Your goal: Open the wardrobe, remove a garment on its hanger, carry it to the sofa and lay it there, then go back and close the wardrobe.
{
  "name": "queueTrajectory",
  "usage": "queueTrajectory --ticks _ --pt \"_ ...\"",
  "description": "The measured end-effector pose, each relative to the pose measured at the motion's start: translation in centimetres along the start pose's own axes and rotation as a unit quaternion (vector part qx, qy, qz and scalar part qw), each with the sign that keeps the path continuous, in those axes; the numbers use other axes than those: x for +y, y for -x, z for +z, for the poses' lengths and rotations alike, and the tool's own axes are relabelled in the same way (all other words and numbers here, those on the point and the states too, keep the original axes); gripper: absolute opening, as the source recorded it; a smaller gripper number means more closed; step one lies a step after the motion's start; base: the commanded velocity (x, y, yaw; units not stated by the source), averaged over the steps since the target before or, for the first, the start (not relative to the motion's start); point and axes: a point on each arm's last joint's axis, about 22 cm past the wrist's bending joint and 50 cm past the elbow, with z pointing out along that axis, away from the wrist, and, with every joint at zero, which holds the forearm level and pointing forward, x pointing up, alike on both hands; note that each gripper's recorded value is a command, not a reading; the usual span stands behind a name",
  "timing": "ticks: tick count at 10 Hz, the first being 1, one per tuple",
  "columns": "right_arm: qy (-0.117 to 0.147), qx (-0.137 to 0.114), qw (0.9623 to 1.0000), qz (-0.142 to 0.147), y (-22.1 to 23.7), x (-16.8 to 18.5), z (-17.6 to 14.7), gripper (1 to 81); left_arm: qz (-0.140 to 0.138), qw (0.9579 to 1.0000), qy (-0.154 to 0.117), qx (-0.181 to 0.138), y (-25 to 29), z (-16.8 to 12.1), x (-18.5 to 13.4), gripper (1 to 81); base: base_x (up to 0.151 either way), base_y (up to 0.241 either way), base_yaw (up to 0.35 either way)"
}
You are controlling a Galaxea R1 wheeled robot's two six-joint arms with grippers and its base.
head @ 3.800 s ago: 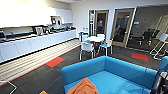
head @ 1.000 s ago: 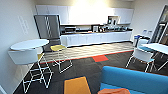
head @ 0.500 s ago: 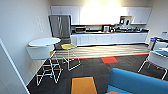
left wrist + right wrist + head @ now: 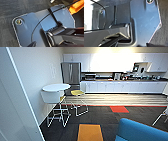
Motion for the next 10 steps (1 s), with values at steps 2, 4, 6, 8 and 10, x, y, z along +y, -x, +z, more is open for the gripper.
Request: queueTrajectory --ticks 2,4,6,8,10 --pt "0.0 0.0 1.0 0.0 0.02 -0.04 0.01 81.1 0.001 1.0 0.0 0.0 0.03 0.01 0.03 81.1 0.0 0.0 0.286" --pt "0.0 0.0 1.0 0.0 -0.04 -0.01 0.01 81.1 0.001 1.0 0.001 -0.002 0.3 0.05 0.26 81.1 0.0 0.0 0.287" --pt "0.001 -0.003 1.0 0.0 0.35 0.08 -0.01 81.1 0.002 1.0 0.003 0.0 0.11 0.12 0.53 81.1 0.0 0.0 0.287" --pt "0.005 -0.001 1.0 0.0 0.12 0.47 -0.07 81.1 0.001 1.0 0.005 -0.002 0.33 0.17 0.8 81.1 0.0 0.0 0.285" --pt "0.004 0.0 1.0 0.0 0.01 0.38 -0.05 81.1 0.003 1.0 0.005 -0.002 0.3 0.18 0.78 81.1 0.0 0.0 0.248"
